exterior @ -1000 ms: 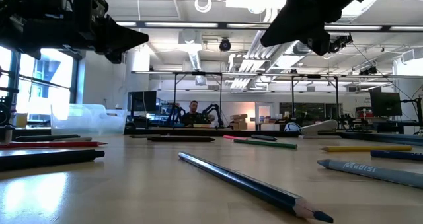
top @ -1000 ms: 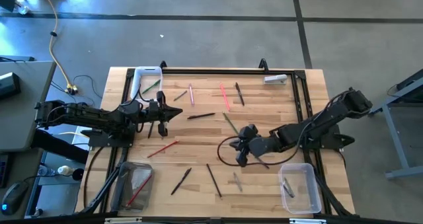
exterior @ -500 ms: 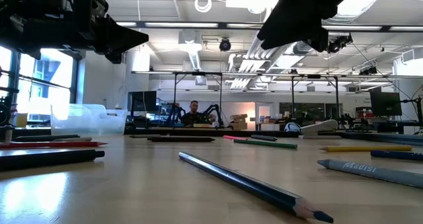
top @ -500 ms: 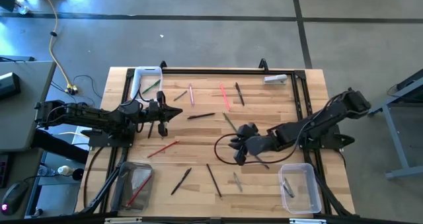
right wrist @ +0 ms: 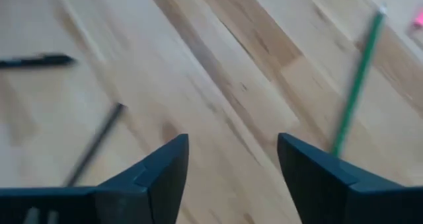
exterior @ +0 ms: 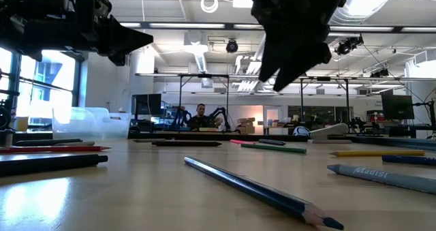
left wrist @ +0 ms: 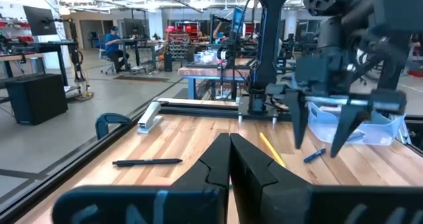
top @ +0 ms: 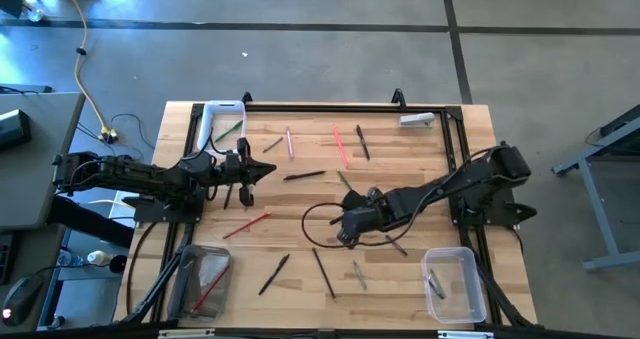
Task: Sort crayons/erasers/pens/pencils in bins
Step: Put the green pencil into the black bin
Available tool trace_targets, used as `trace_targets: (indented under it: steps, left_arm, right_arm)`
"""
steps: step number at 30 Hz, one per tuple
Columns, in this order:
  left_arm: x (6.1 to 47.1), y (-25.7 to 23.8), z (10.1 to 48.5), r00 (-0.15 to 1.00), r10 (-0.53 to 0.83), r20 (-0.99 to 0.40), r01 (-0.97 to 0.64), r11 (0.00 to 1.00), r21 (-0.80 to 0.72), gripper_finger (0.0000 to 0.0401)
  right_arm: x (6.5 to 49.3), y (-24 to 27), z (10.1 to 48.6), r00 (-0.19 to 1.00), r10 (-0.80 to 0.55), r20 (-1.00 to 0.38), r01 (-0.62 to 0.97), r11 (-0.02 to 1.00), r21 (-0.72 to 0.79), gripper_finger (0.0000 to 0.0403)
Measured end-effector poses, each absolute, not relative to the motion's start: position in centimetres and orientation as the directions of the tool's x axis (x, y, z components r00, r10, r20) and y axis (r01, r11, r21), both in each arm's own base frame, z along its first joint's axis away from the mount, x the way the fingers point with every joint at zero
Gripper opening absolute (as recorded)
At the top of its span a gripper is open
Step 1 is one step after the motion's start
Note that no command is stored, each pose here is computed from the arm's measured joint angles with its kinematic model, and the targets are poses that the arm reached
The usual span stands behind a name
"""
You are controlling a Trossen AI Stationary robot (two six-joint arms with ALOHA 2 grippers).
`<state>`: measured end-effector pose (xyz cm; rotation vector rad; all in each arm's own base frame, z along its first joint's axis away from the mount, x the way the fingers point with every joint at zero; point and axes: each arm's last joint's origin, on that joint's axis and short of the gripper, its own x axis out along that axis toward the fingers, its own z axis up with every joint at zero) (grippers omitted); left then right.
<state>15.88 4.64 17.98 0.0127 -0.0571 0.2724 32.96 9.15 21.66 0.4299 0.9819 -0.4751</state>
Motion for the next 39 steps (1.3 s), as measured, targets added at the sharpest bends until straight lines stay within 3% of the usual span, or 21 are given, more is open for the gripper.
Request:
trace_targets:
  steps: [6, 13, 21, 39]
  left_arm:
    - [15.9, 4.6, 18.0, 0.962, 0.269, 0.058, -0.269, 0.963, 0.005, 0.0000]
    - [15.9, 4.6, 18.0, 0.962, 0.269, 0.057, -0.269, 0.963, 0.004, 0.0000]
    - [15.9, 4.6, 18.0, 0.962, 0.269, 0.057, -0.269, 0.963, 0.005, 0.0001]
    - [15.9, 4.6, 18.0, 0.961, 0.269, 0.057, -0.270, 0.963, 0.004, 0.0000]
  right_arm:
    - [32.7, 7.0, 20.0, 0.324, -0.175, -0.930, 0.617, 0.784, 0.067, 0.0233]
    - [31.6, 3.5, 17.2, 0.220, -0.184, -0.958, 0.684, 0.729, 0.017, 0.0202]
    - [31.2, 1.4, 14.8, 0.277, -0.146, -0.950, 0.696, 0.712, 0.093, 0.0157]
    - [30.9, 0.9, 13.1, 0.243, -0.166, -0.956, 0.710, 0.701, 0.059, 0.0090]
